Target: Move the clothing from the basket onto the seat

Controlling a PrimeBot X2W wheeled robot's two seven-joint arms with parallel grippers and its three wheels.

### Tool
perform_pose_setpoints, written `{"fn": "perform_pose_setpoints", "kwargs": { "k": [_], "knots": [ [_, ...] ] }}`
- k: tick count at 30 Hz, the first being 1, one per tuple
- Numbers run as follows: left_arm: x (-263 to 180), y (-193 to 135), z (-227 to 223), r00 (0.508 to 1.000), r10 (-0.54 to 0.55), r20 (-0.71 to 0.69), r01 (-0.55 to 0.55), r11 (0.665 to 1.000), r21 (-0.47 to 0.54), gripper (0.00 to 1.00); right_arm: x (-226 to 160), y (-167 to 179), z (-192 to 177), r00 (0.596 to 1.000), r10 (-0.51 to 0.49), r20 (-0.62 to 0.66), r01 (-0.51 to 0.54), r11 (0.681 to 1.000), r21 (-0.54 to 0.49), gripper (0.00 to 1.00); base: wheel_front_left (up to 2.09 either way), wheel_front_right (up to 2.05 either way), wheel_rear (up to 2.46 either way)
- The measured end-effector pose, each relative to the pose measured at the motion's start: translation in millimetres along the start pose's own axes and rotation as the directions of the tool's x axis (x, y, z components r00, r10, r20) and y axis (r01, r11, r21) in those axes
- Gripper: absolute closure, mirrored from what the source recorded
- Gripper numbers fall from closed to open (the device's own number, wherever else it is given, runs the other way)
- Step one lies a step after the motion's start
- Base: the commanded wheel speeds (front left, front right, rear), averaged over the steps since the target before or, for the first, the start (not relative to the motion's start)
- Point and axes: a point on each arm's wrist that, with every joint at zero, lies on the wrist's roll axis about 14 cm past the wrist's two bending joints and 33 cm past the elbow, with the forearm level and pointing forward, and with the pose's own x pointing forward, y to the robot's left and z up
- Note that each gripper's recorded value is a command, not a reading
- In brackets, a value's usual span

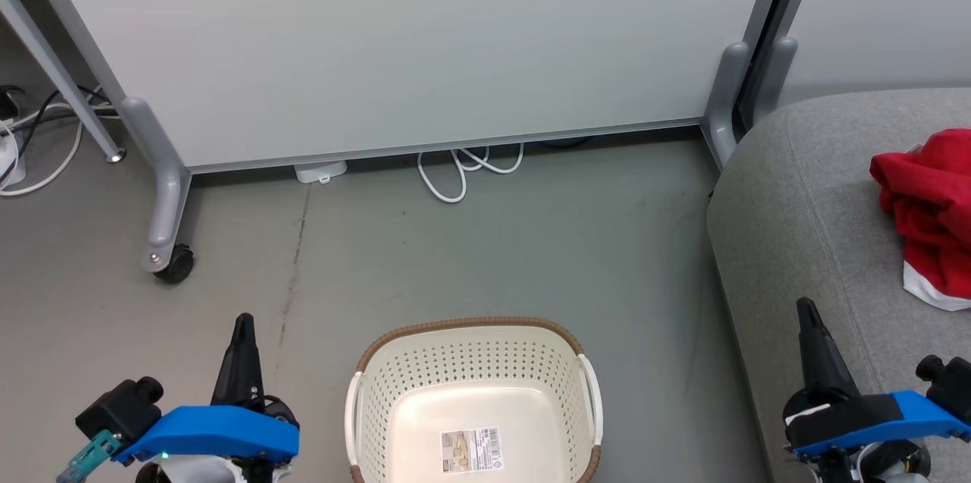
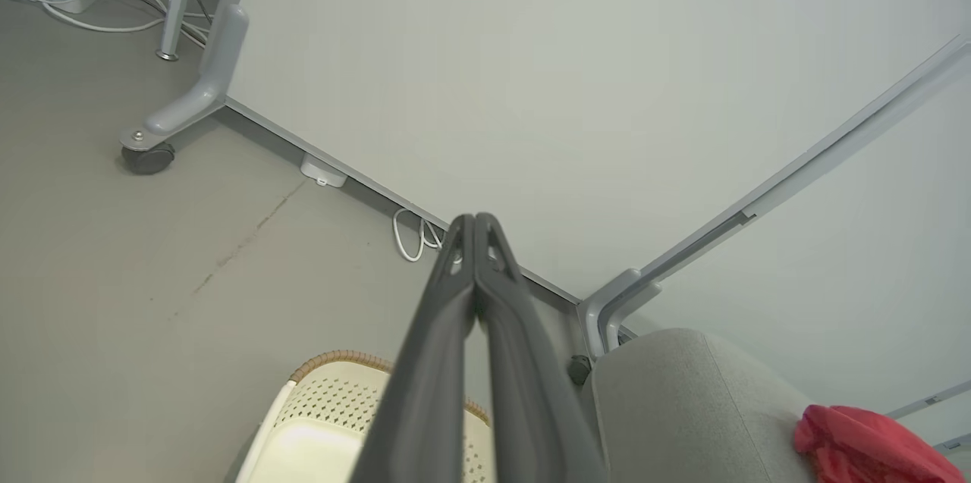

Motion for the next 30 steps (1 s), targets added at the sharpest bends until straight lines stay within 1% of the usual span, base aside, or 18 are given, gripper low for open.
{"fn": "perform_pose_setpoints", "kwargs": {
  "k": [12,17,30],
  "knots": [
    [2.6,-0.3,6.2,1.0,0.005,0.005,-0.004,0.987,-0.162,1.0,-0.8,-2.0,2.2,1.0,-0.015,-0.004,0.015,0.987,0.161,1.0,0.0,0.0,0.0],
    [3.5,-0.8,8.2,1.0,0.005,0.006,-0.003,0.972,-0.234,1.0,-1.4,-2.8,3.1,1.0,-0.019,-0.006,0.02,0.972,0.233,1.0,0.0,0.0,0.0],
    [5.8,-3.3,14.6,1.0,-0.005,0.013,0.01,0.928,-0.372,1.0,-2.5,-3.3,5.8,1.0,-0.021,-0.009,0.023,0.929,0.37,1.0,0.0,0.0,0.0]
  ]
}}
